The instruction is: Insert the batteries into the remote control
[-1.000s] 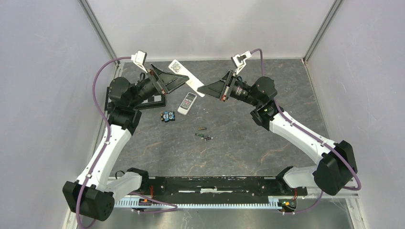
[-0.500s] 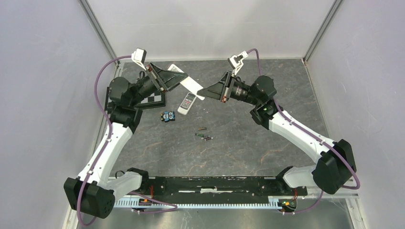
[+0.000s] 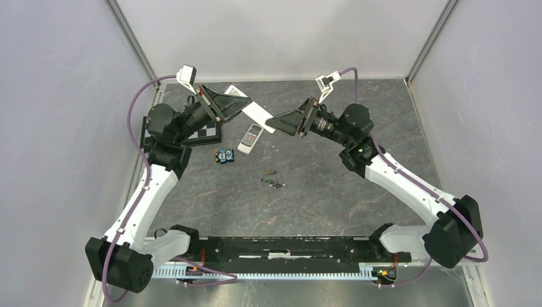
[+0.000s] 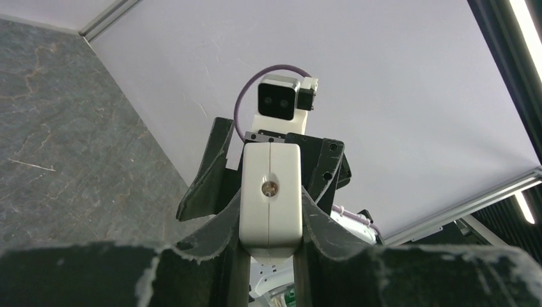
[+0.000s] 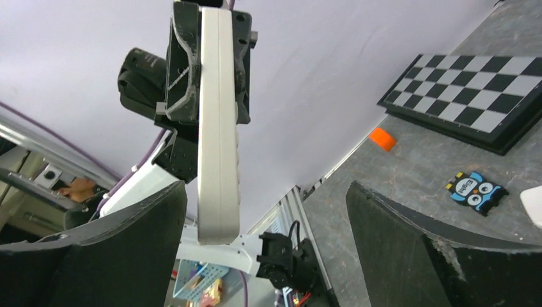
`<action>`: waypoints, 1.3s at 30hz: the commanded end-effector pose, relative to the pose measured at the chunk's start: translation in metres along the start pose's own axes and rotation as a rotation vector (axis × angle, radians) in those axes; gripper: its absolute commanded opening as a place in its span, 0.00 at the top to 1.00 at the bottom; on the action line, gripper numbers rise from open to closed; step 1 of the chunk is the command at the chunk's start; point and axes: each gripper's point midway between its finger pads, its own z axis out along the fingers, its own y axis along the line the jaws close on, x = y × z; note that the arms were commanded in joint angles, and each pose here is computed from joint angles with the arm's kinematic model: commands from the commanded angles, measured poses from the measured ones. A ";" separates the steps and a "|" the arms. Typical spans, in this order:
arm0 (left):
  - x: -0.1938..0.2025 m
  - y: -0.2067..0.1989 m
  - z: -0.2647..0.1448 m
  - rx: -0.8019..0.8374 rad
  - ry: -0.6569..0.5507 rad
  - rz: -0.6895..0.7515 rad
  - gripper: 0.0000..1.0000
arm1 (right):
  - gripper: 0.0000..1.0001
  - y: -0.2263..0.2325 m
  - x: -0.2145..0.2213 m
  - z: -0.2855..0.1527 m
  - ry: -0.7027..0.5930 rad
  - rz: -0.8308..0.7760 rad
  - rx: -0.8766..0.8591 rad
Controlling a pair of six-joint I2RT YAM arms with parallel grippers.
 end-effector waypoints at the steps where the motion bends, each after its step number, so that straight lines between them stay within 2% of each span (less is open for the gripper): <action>1: -0.013 -0.015 0.001 0.040 -0.071 0.036 0.98 | 0.02 0.009 -0.029 -0.006 -0.153 -0.046 0.020; 6: -0.016 -0.005 0.003 0.021 -0.090 0.021 0.98 | 0.13 0.007 -0.044 -0.007 -0.261 0.009 0.050; 15: -0.025 0.008 0.007 0.018 -0.151 -0.060 0.98 | 0.19 0.007 -0.045 0.015 -0.293 0.060 0.080; 19: -0.026 0.009 0.007 0.032 -0.167 -0.094 0.98 | 0.30 0.006 -0.042 0.025 -0.293 0.093 0.071; 30: -0.035 -0.009 0.003 0.080 -0.216 -0.131 0.98 | 0.74 -0.007 -0.042 0.024 -0.337 0.128 0.084; 32: -0.043 -0.016 0.001 0.099 -0.255 -0.162 0.98 | 0.77 -0.006 -0.039 0.022 -0.333 0.128 0.067; 35: -0.051 -0.017 0.001 0.082 -0.283 -0.254 0.98 | 0.75 -0.005 -0.033 0.018 -0.320 0.123 0.059; 39: -0.056 -0.026 0.001 0.092 -0.289 -0.284 0.98 | 0.81 -0.016 -0.029 0.010 -0.319 0.145 0.090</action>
